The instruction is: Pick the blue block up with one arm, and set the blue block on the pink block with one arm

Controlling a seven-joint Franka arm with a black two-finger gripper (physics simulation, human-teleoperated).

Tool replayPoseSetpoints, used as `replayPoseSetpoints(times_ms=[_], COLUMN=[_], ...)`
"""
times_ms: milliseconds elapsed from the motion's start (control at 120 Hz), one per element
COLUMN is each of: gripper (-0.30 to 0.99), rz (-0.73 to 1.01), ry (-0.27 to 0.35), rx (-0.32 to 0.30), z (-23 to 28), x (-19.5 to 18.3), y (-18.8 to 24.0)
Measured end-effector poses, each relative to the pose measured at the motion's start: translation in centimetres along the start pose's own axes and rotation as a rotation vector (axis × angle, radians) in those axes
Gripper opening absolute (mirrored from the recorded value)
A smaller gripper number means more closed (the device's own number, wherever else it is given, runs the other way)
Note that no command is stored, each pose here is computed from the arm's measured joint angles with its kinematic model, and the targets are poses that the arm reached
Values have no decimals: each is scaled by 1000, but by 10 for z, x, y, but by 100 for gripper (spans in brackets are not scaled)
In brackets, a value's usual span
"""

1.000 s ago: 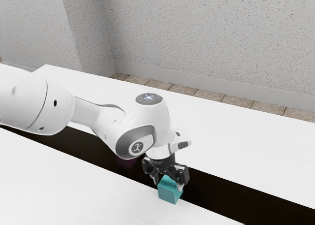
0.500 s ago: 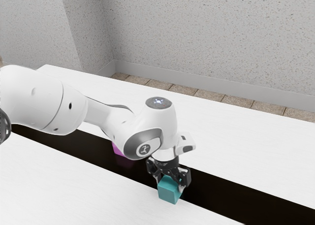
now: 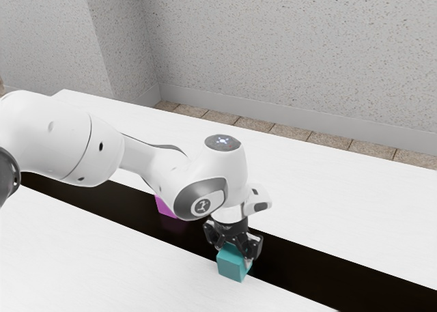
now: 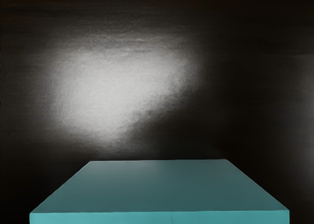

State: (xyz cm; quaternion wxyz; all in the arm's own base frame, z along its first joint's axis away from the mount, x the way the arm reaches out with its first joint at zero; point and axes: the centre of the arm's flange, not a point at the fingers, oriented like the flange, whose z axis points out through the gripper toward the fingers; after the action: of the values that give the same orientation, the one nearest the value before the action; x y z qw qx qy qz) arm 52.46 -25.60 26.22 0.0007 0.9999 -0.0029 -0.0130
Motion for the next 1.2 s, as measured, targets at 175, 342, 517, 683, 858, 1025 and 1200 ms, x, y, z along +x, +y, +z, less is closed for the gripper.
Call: replayPoseSetpoints(times_ms=[175, 342, 517, 683, 858, 1025, 1200], gripper=[40, 38, 36, 35, 36, 36, 36], rz=[-19, -34, -66, -114, -241, -248, -165], ry=[-10, -8, 6, 72, 83, 4, -53], rx=[8, 12, 20, 29, 34, 30, -7], z=[6, 3, -20, -101, -154, -121, -92], x=[2, 4, 15, 42, 68, 96, 107], y=[-8, -13, -27, -68, -182, -243, -262])
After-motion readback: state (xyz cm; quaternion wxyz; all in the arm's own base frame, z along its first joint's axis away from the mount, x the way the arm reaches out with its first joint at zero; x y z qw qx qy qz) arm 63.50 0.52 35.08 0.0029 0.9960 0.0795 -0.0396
